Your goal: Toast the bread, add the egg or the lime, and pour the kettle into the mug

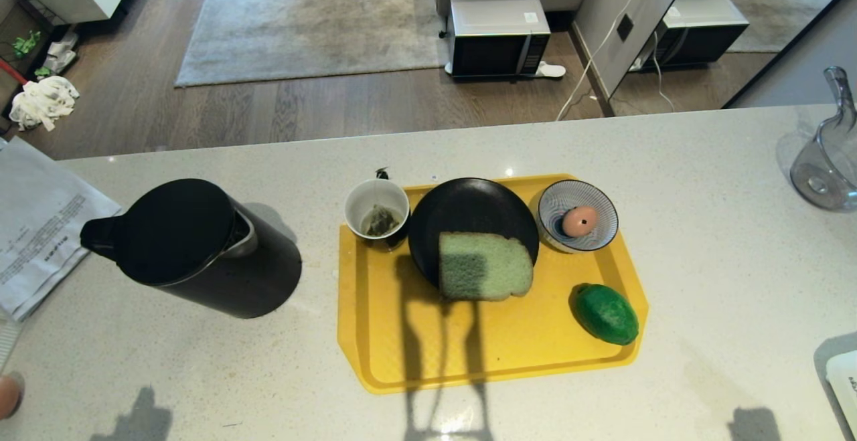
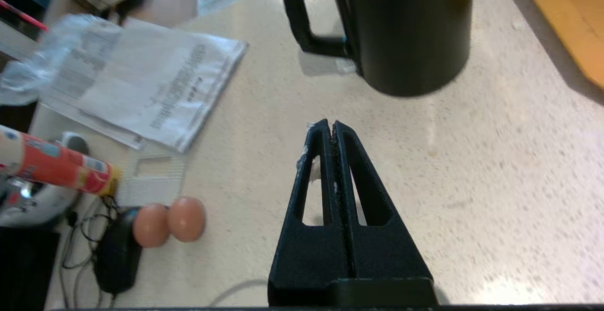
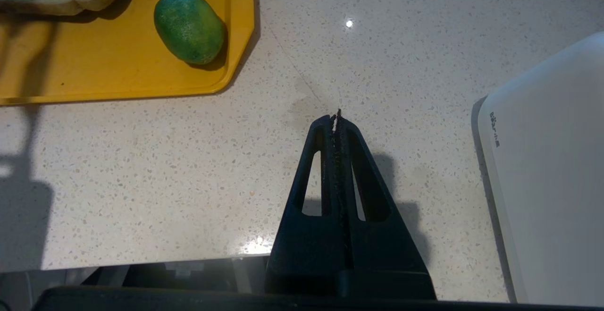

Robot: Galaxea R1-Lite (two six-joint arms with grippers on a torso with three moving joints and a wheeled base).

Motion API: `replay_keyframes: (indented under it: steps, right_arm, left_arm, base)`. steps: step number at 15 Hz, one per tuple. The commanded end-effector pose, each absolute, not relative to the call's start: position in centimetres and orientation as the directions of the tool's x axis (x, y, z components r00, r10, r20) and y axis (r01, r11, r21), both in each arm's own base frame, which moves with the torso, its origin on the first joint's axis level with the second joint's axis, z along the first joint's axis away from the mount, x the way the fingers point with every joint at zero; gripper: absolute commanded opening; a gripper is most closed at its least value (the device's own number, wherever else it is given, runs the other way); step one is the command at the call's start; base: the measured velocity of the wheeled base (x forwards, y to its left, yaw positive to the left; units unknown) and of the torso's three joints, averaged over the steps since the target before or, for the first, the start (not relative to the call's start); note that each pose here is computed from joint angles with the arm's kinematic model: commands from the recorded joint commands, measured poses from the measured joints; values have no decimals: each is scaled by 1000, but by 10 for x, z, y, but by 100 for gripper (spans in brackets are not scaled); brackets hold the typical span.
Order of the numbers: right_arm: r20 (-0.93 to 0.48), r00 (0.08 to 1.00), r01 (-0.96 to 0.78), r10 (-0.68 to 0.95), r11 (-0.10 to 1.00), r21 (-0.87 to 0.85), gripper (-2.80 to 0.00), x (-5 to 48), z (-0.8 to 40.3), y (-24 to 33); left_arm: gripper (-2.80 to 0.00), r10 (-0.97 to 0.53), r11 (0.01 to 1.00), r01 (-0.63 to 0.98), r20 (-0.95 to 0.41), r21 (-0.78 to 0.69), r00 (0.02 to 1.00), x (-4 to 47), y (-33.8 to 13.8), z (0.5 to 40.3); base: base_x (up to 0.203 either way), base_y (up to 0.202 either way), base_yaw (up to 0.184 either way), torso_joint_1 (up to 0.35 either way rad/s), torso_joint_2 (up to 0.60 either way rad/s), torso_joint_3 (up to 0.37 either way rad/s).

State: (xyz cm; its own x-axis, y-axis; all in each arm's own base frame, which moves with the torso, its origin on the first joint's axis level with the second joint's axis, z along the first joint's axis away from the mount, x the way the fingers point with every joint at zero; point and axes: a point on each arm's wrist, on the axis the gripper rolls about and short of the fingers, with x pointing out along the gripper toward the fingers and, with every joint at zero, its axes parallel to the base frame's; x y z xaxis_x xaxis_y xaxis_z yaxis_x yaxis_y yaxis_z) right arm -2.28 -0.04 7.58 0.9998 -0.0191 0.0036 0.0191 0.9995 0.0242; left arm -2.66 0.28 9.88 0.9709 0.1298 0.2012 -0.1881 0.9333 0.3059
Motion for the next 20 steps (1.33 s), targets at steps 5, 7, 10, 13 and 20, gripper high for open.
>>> replay_keyframes:
  steps: [5,7,10,13,20]
  right_arm:
    - [4,1000,20,-20,1000,25,-280,-23,76,0]
    - [4,1000,20,-20,1000,25,-280,-23,76,0]
    - [4,1000,20,-20,1000,25,-280,-23,76,0]
    - [3,1000,20,-20,1000,25,-280,-23,76,0]
    - [5,1000,20,-20,1000,25,-280,-23,76,0]
  left_arm:
    - [-280,53,976,-81,143,200,988,-23,1,87]
    - [-280,25,980,-44,101,196,995,-23,0,83]
    - [-280,25,981,-44,104,191,994,-23,0,83]
    - [-280,14,983,-32,99,183,995,-22,0,82]
    - [-280,14,983,-32,98,183,995,-22,0,82]
  base:
    - [0,0,0,0,0,0]
    - [0,0,0,0,0,0]
    - [0,0,0,0,0,0]
    - [0,0,0,0,0,0]
    - [0,0,0,0,0,0]
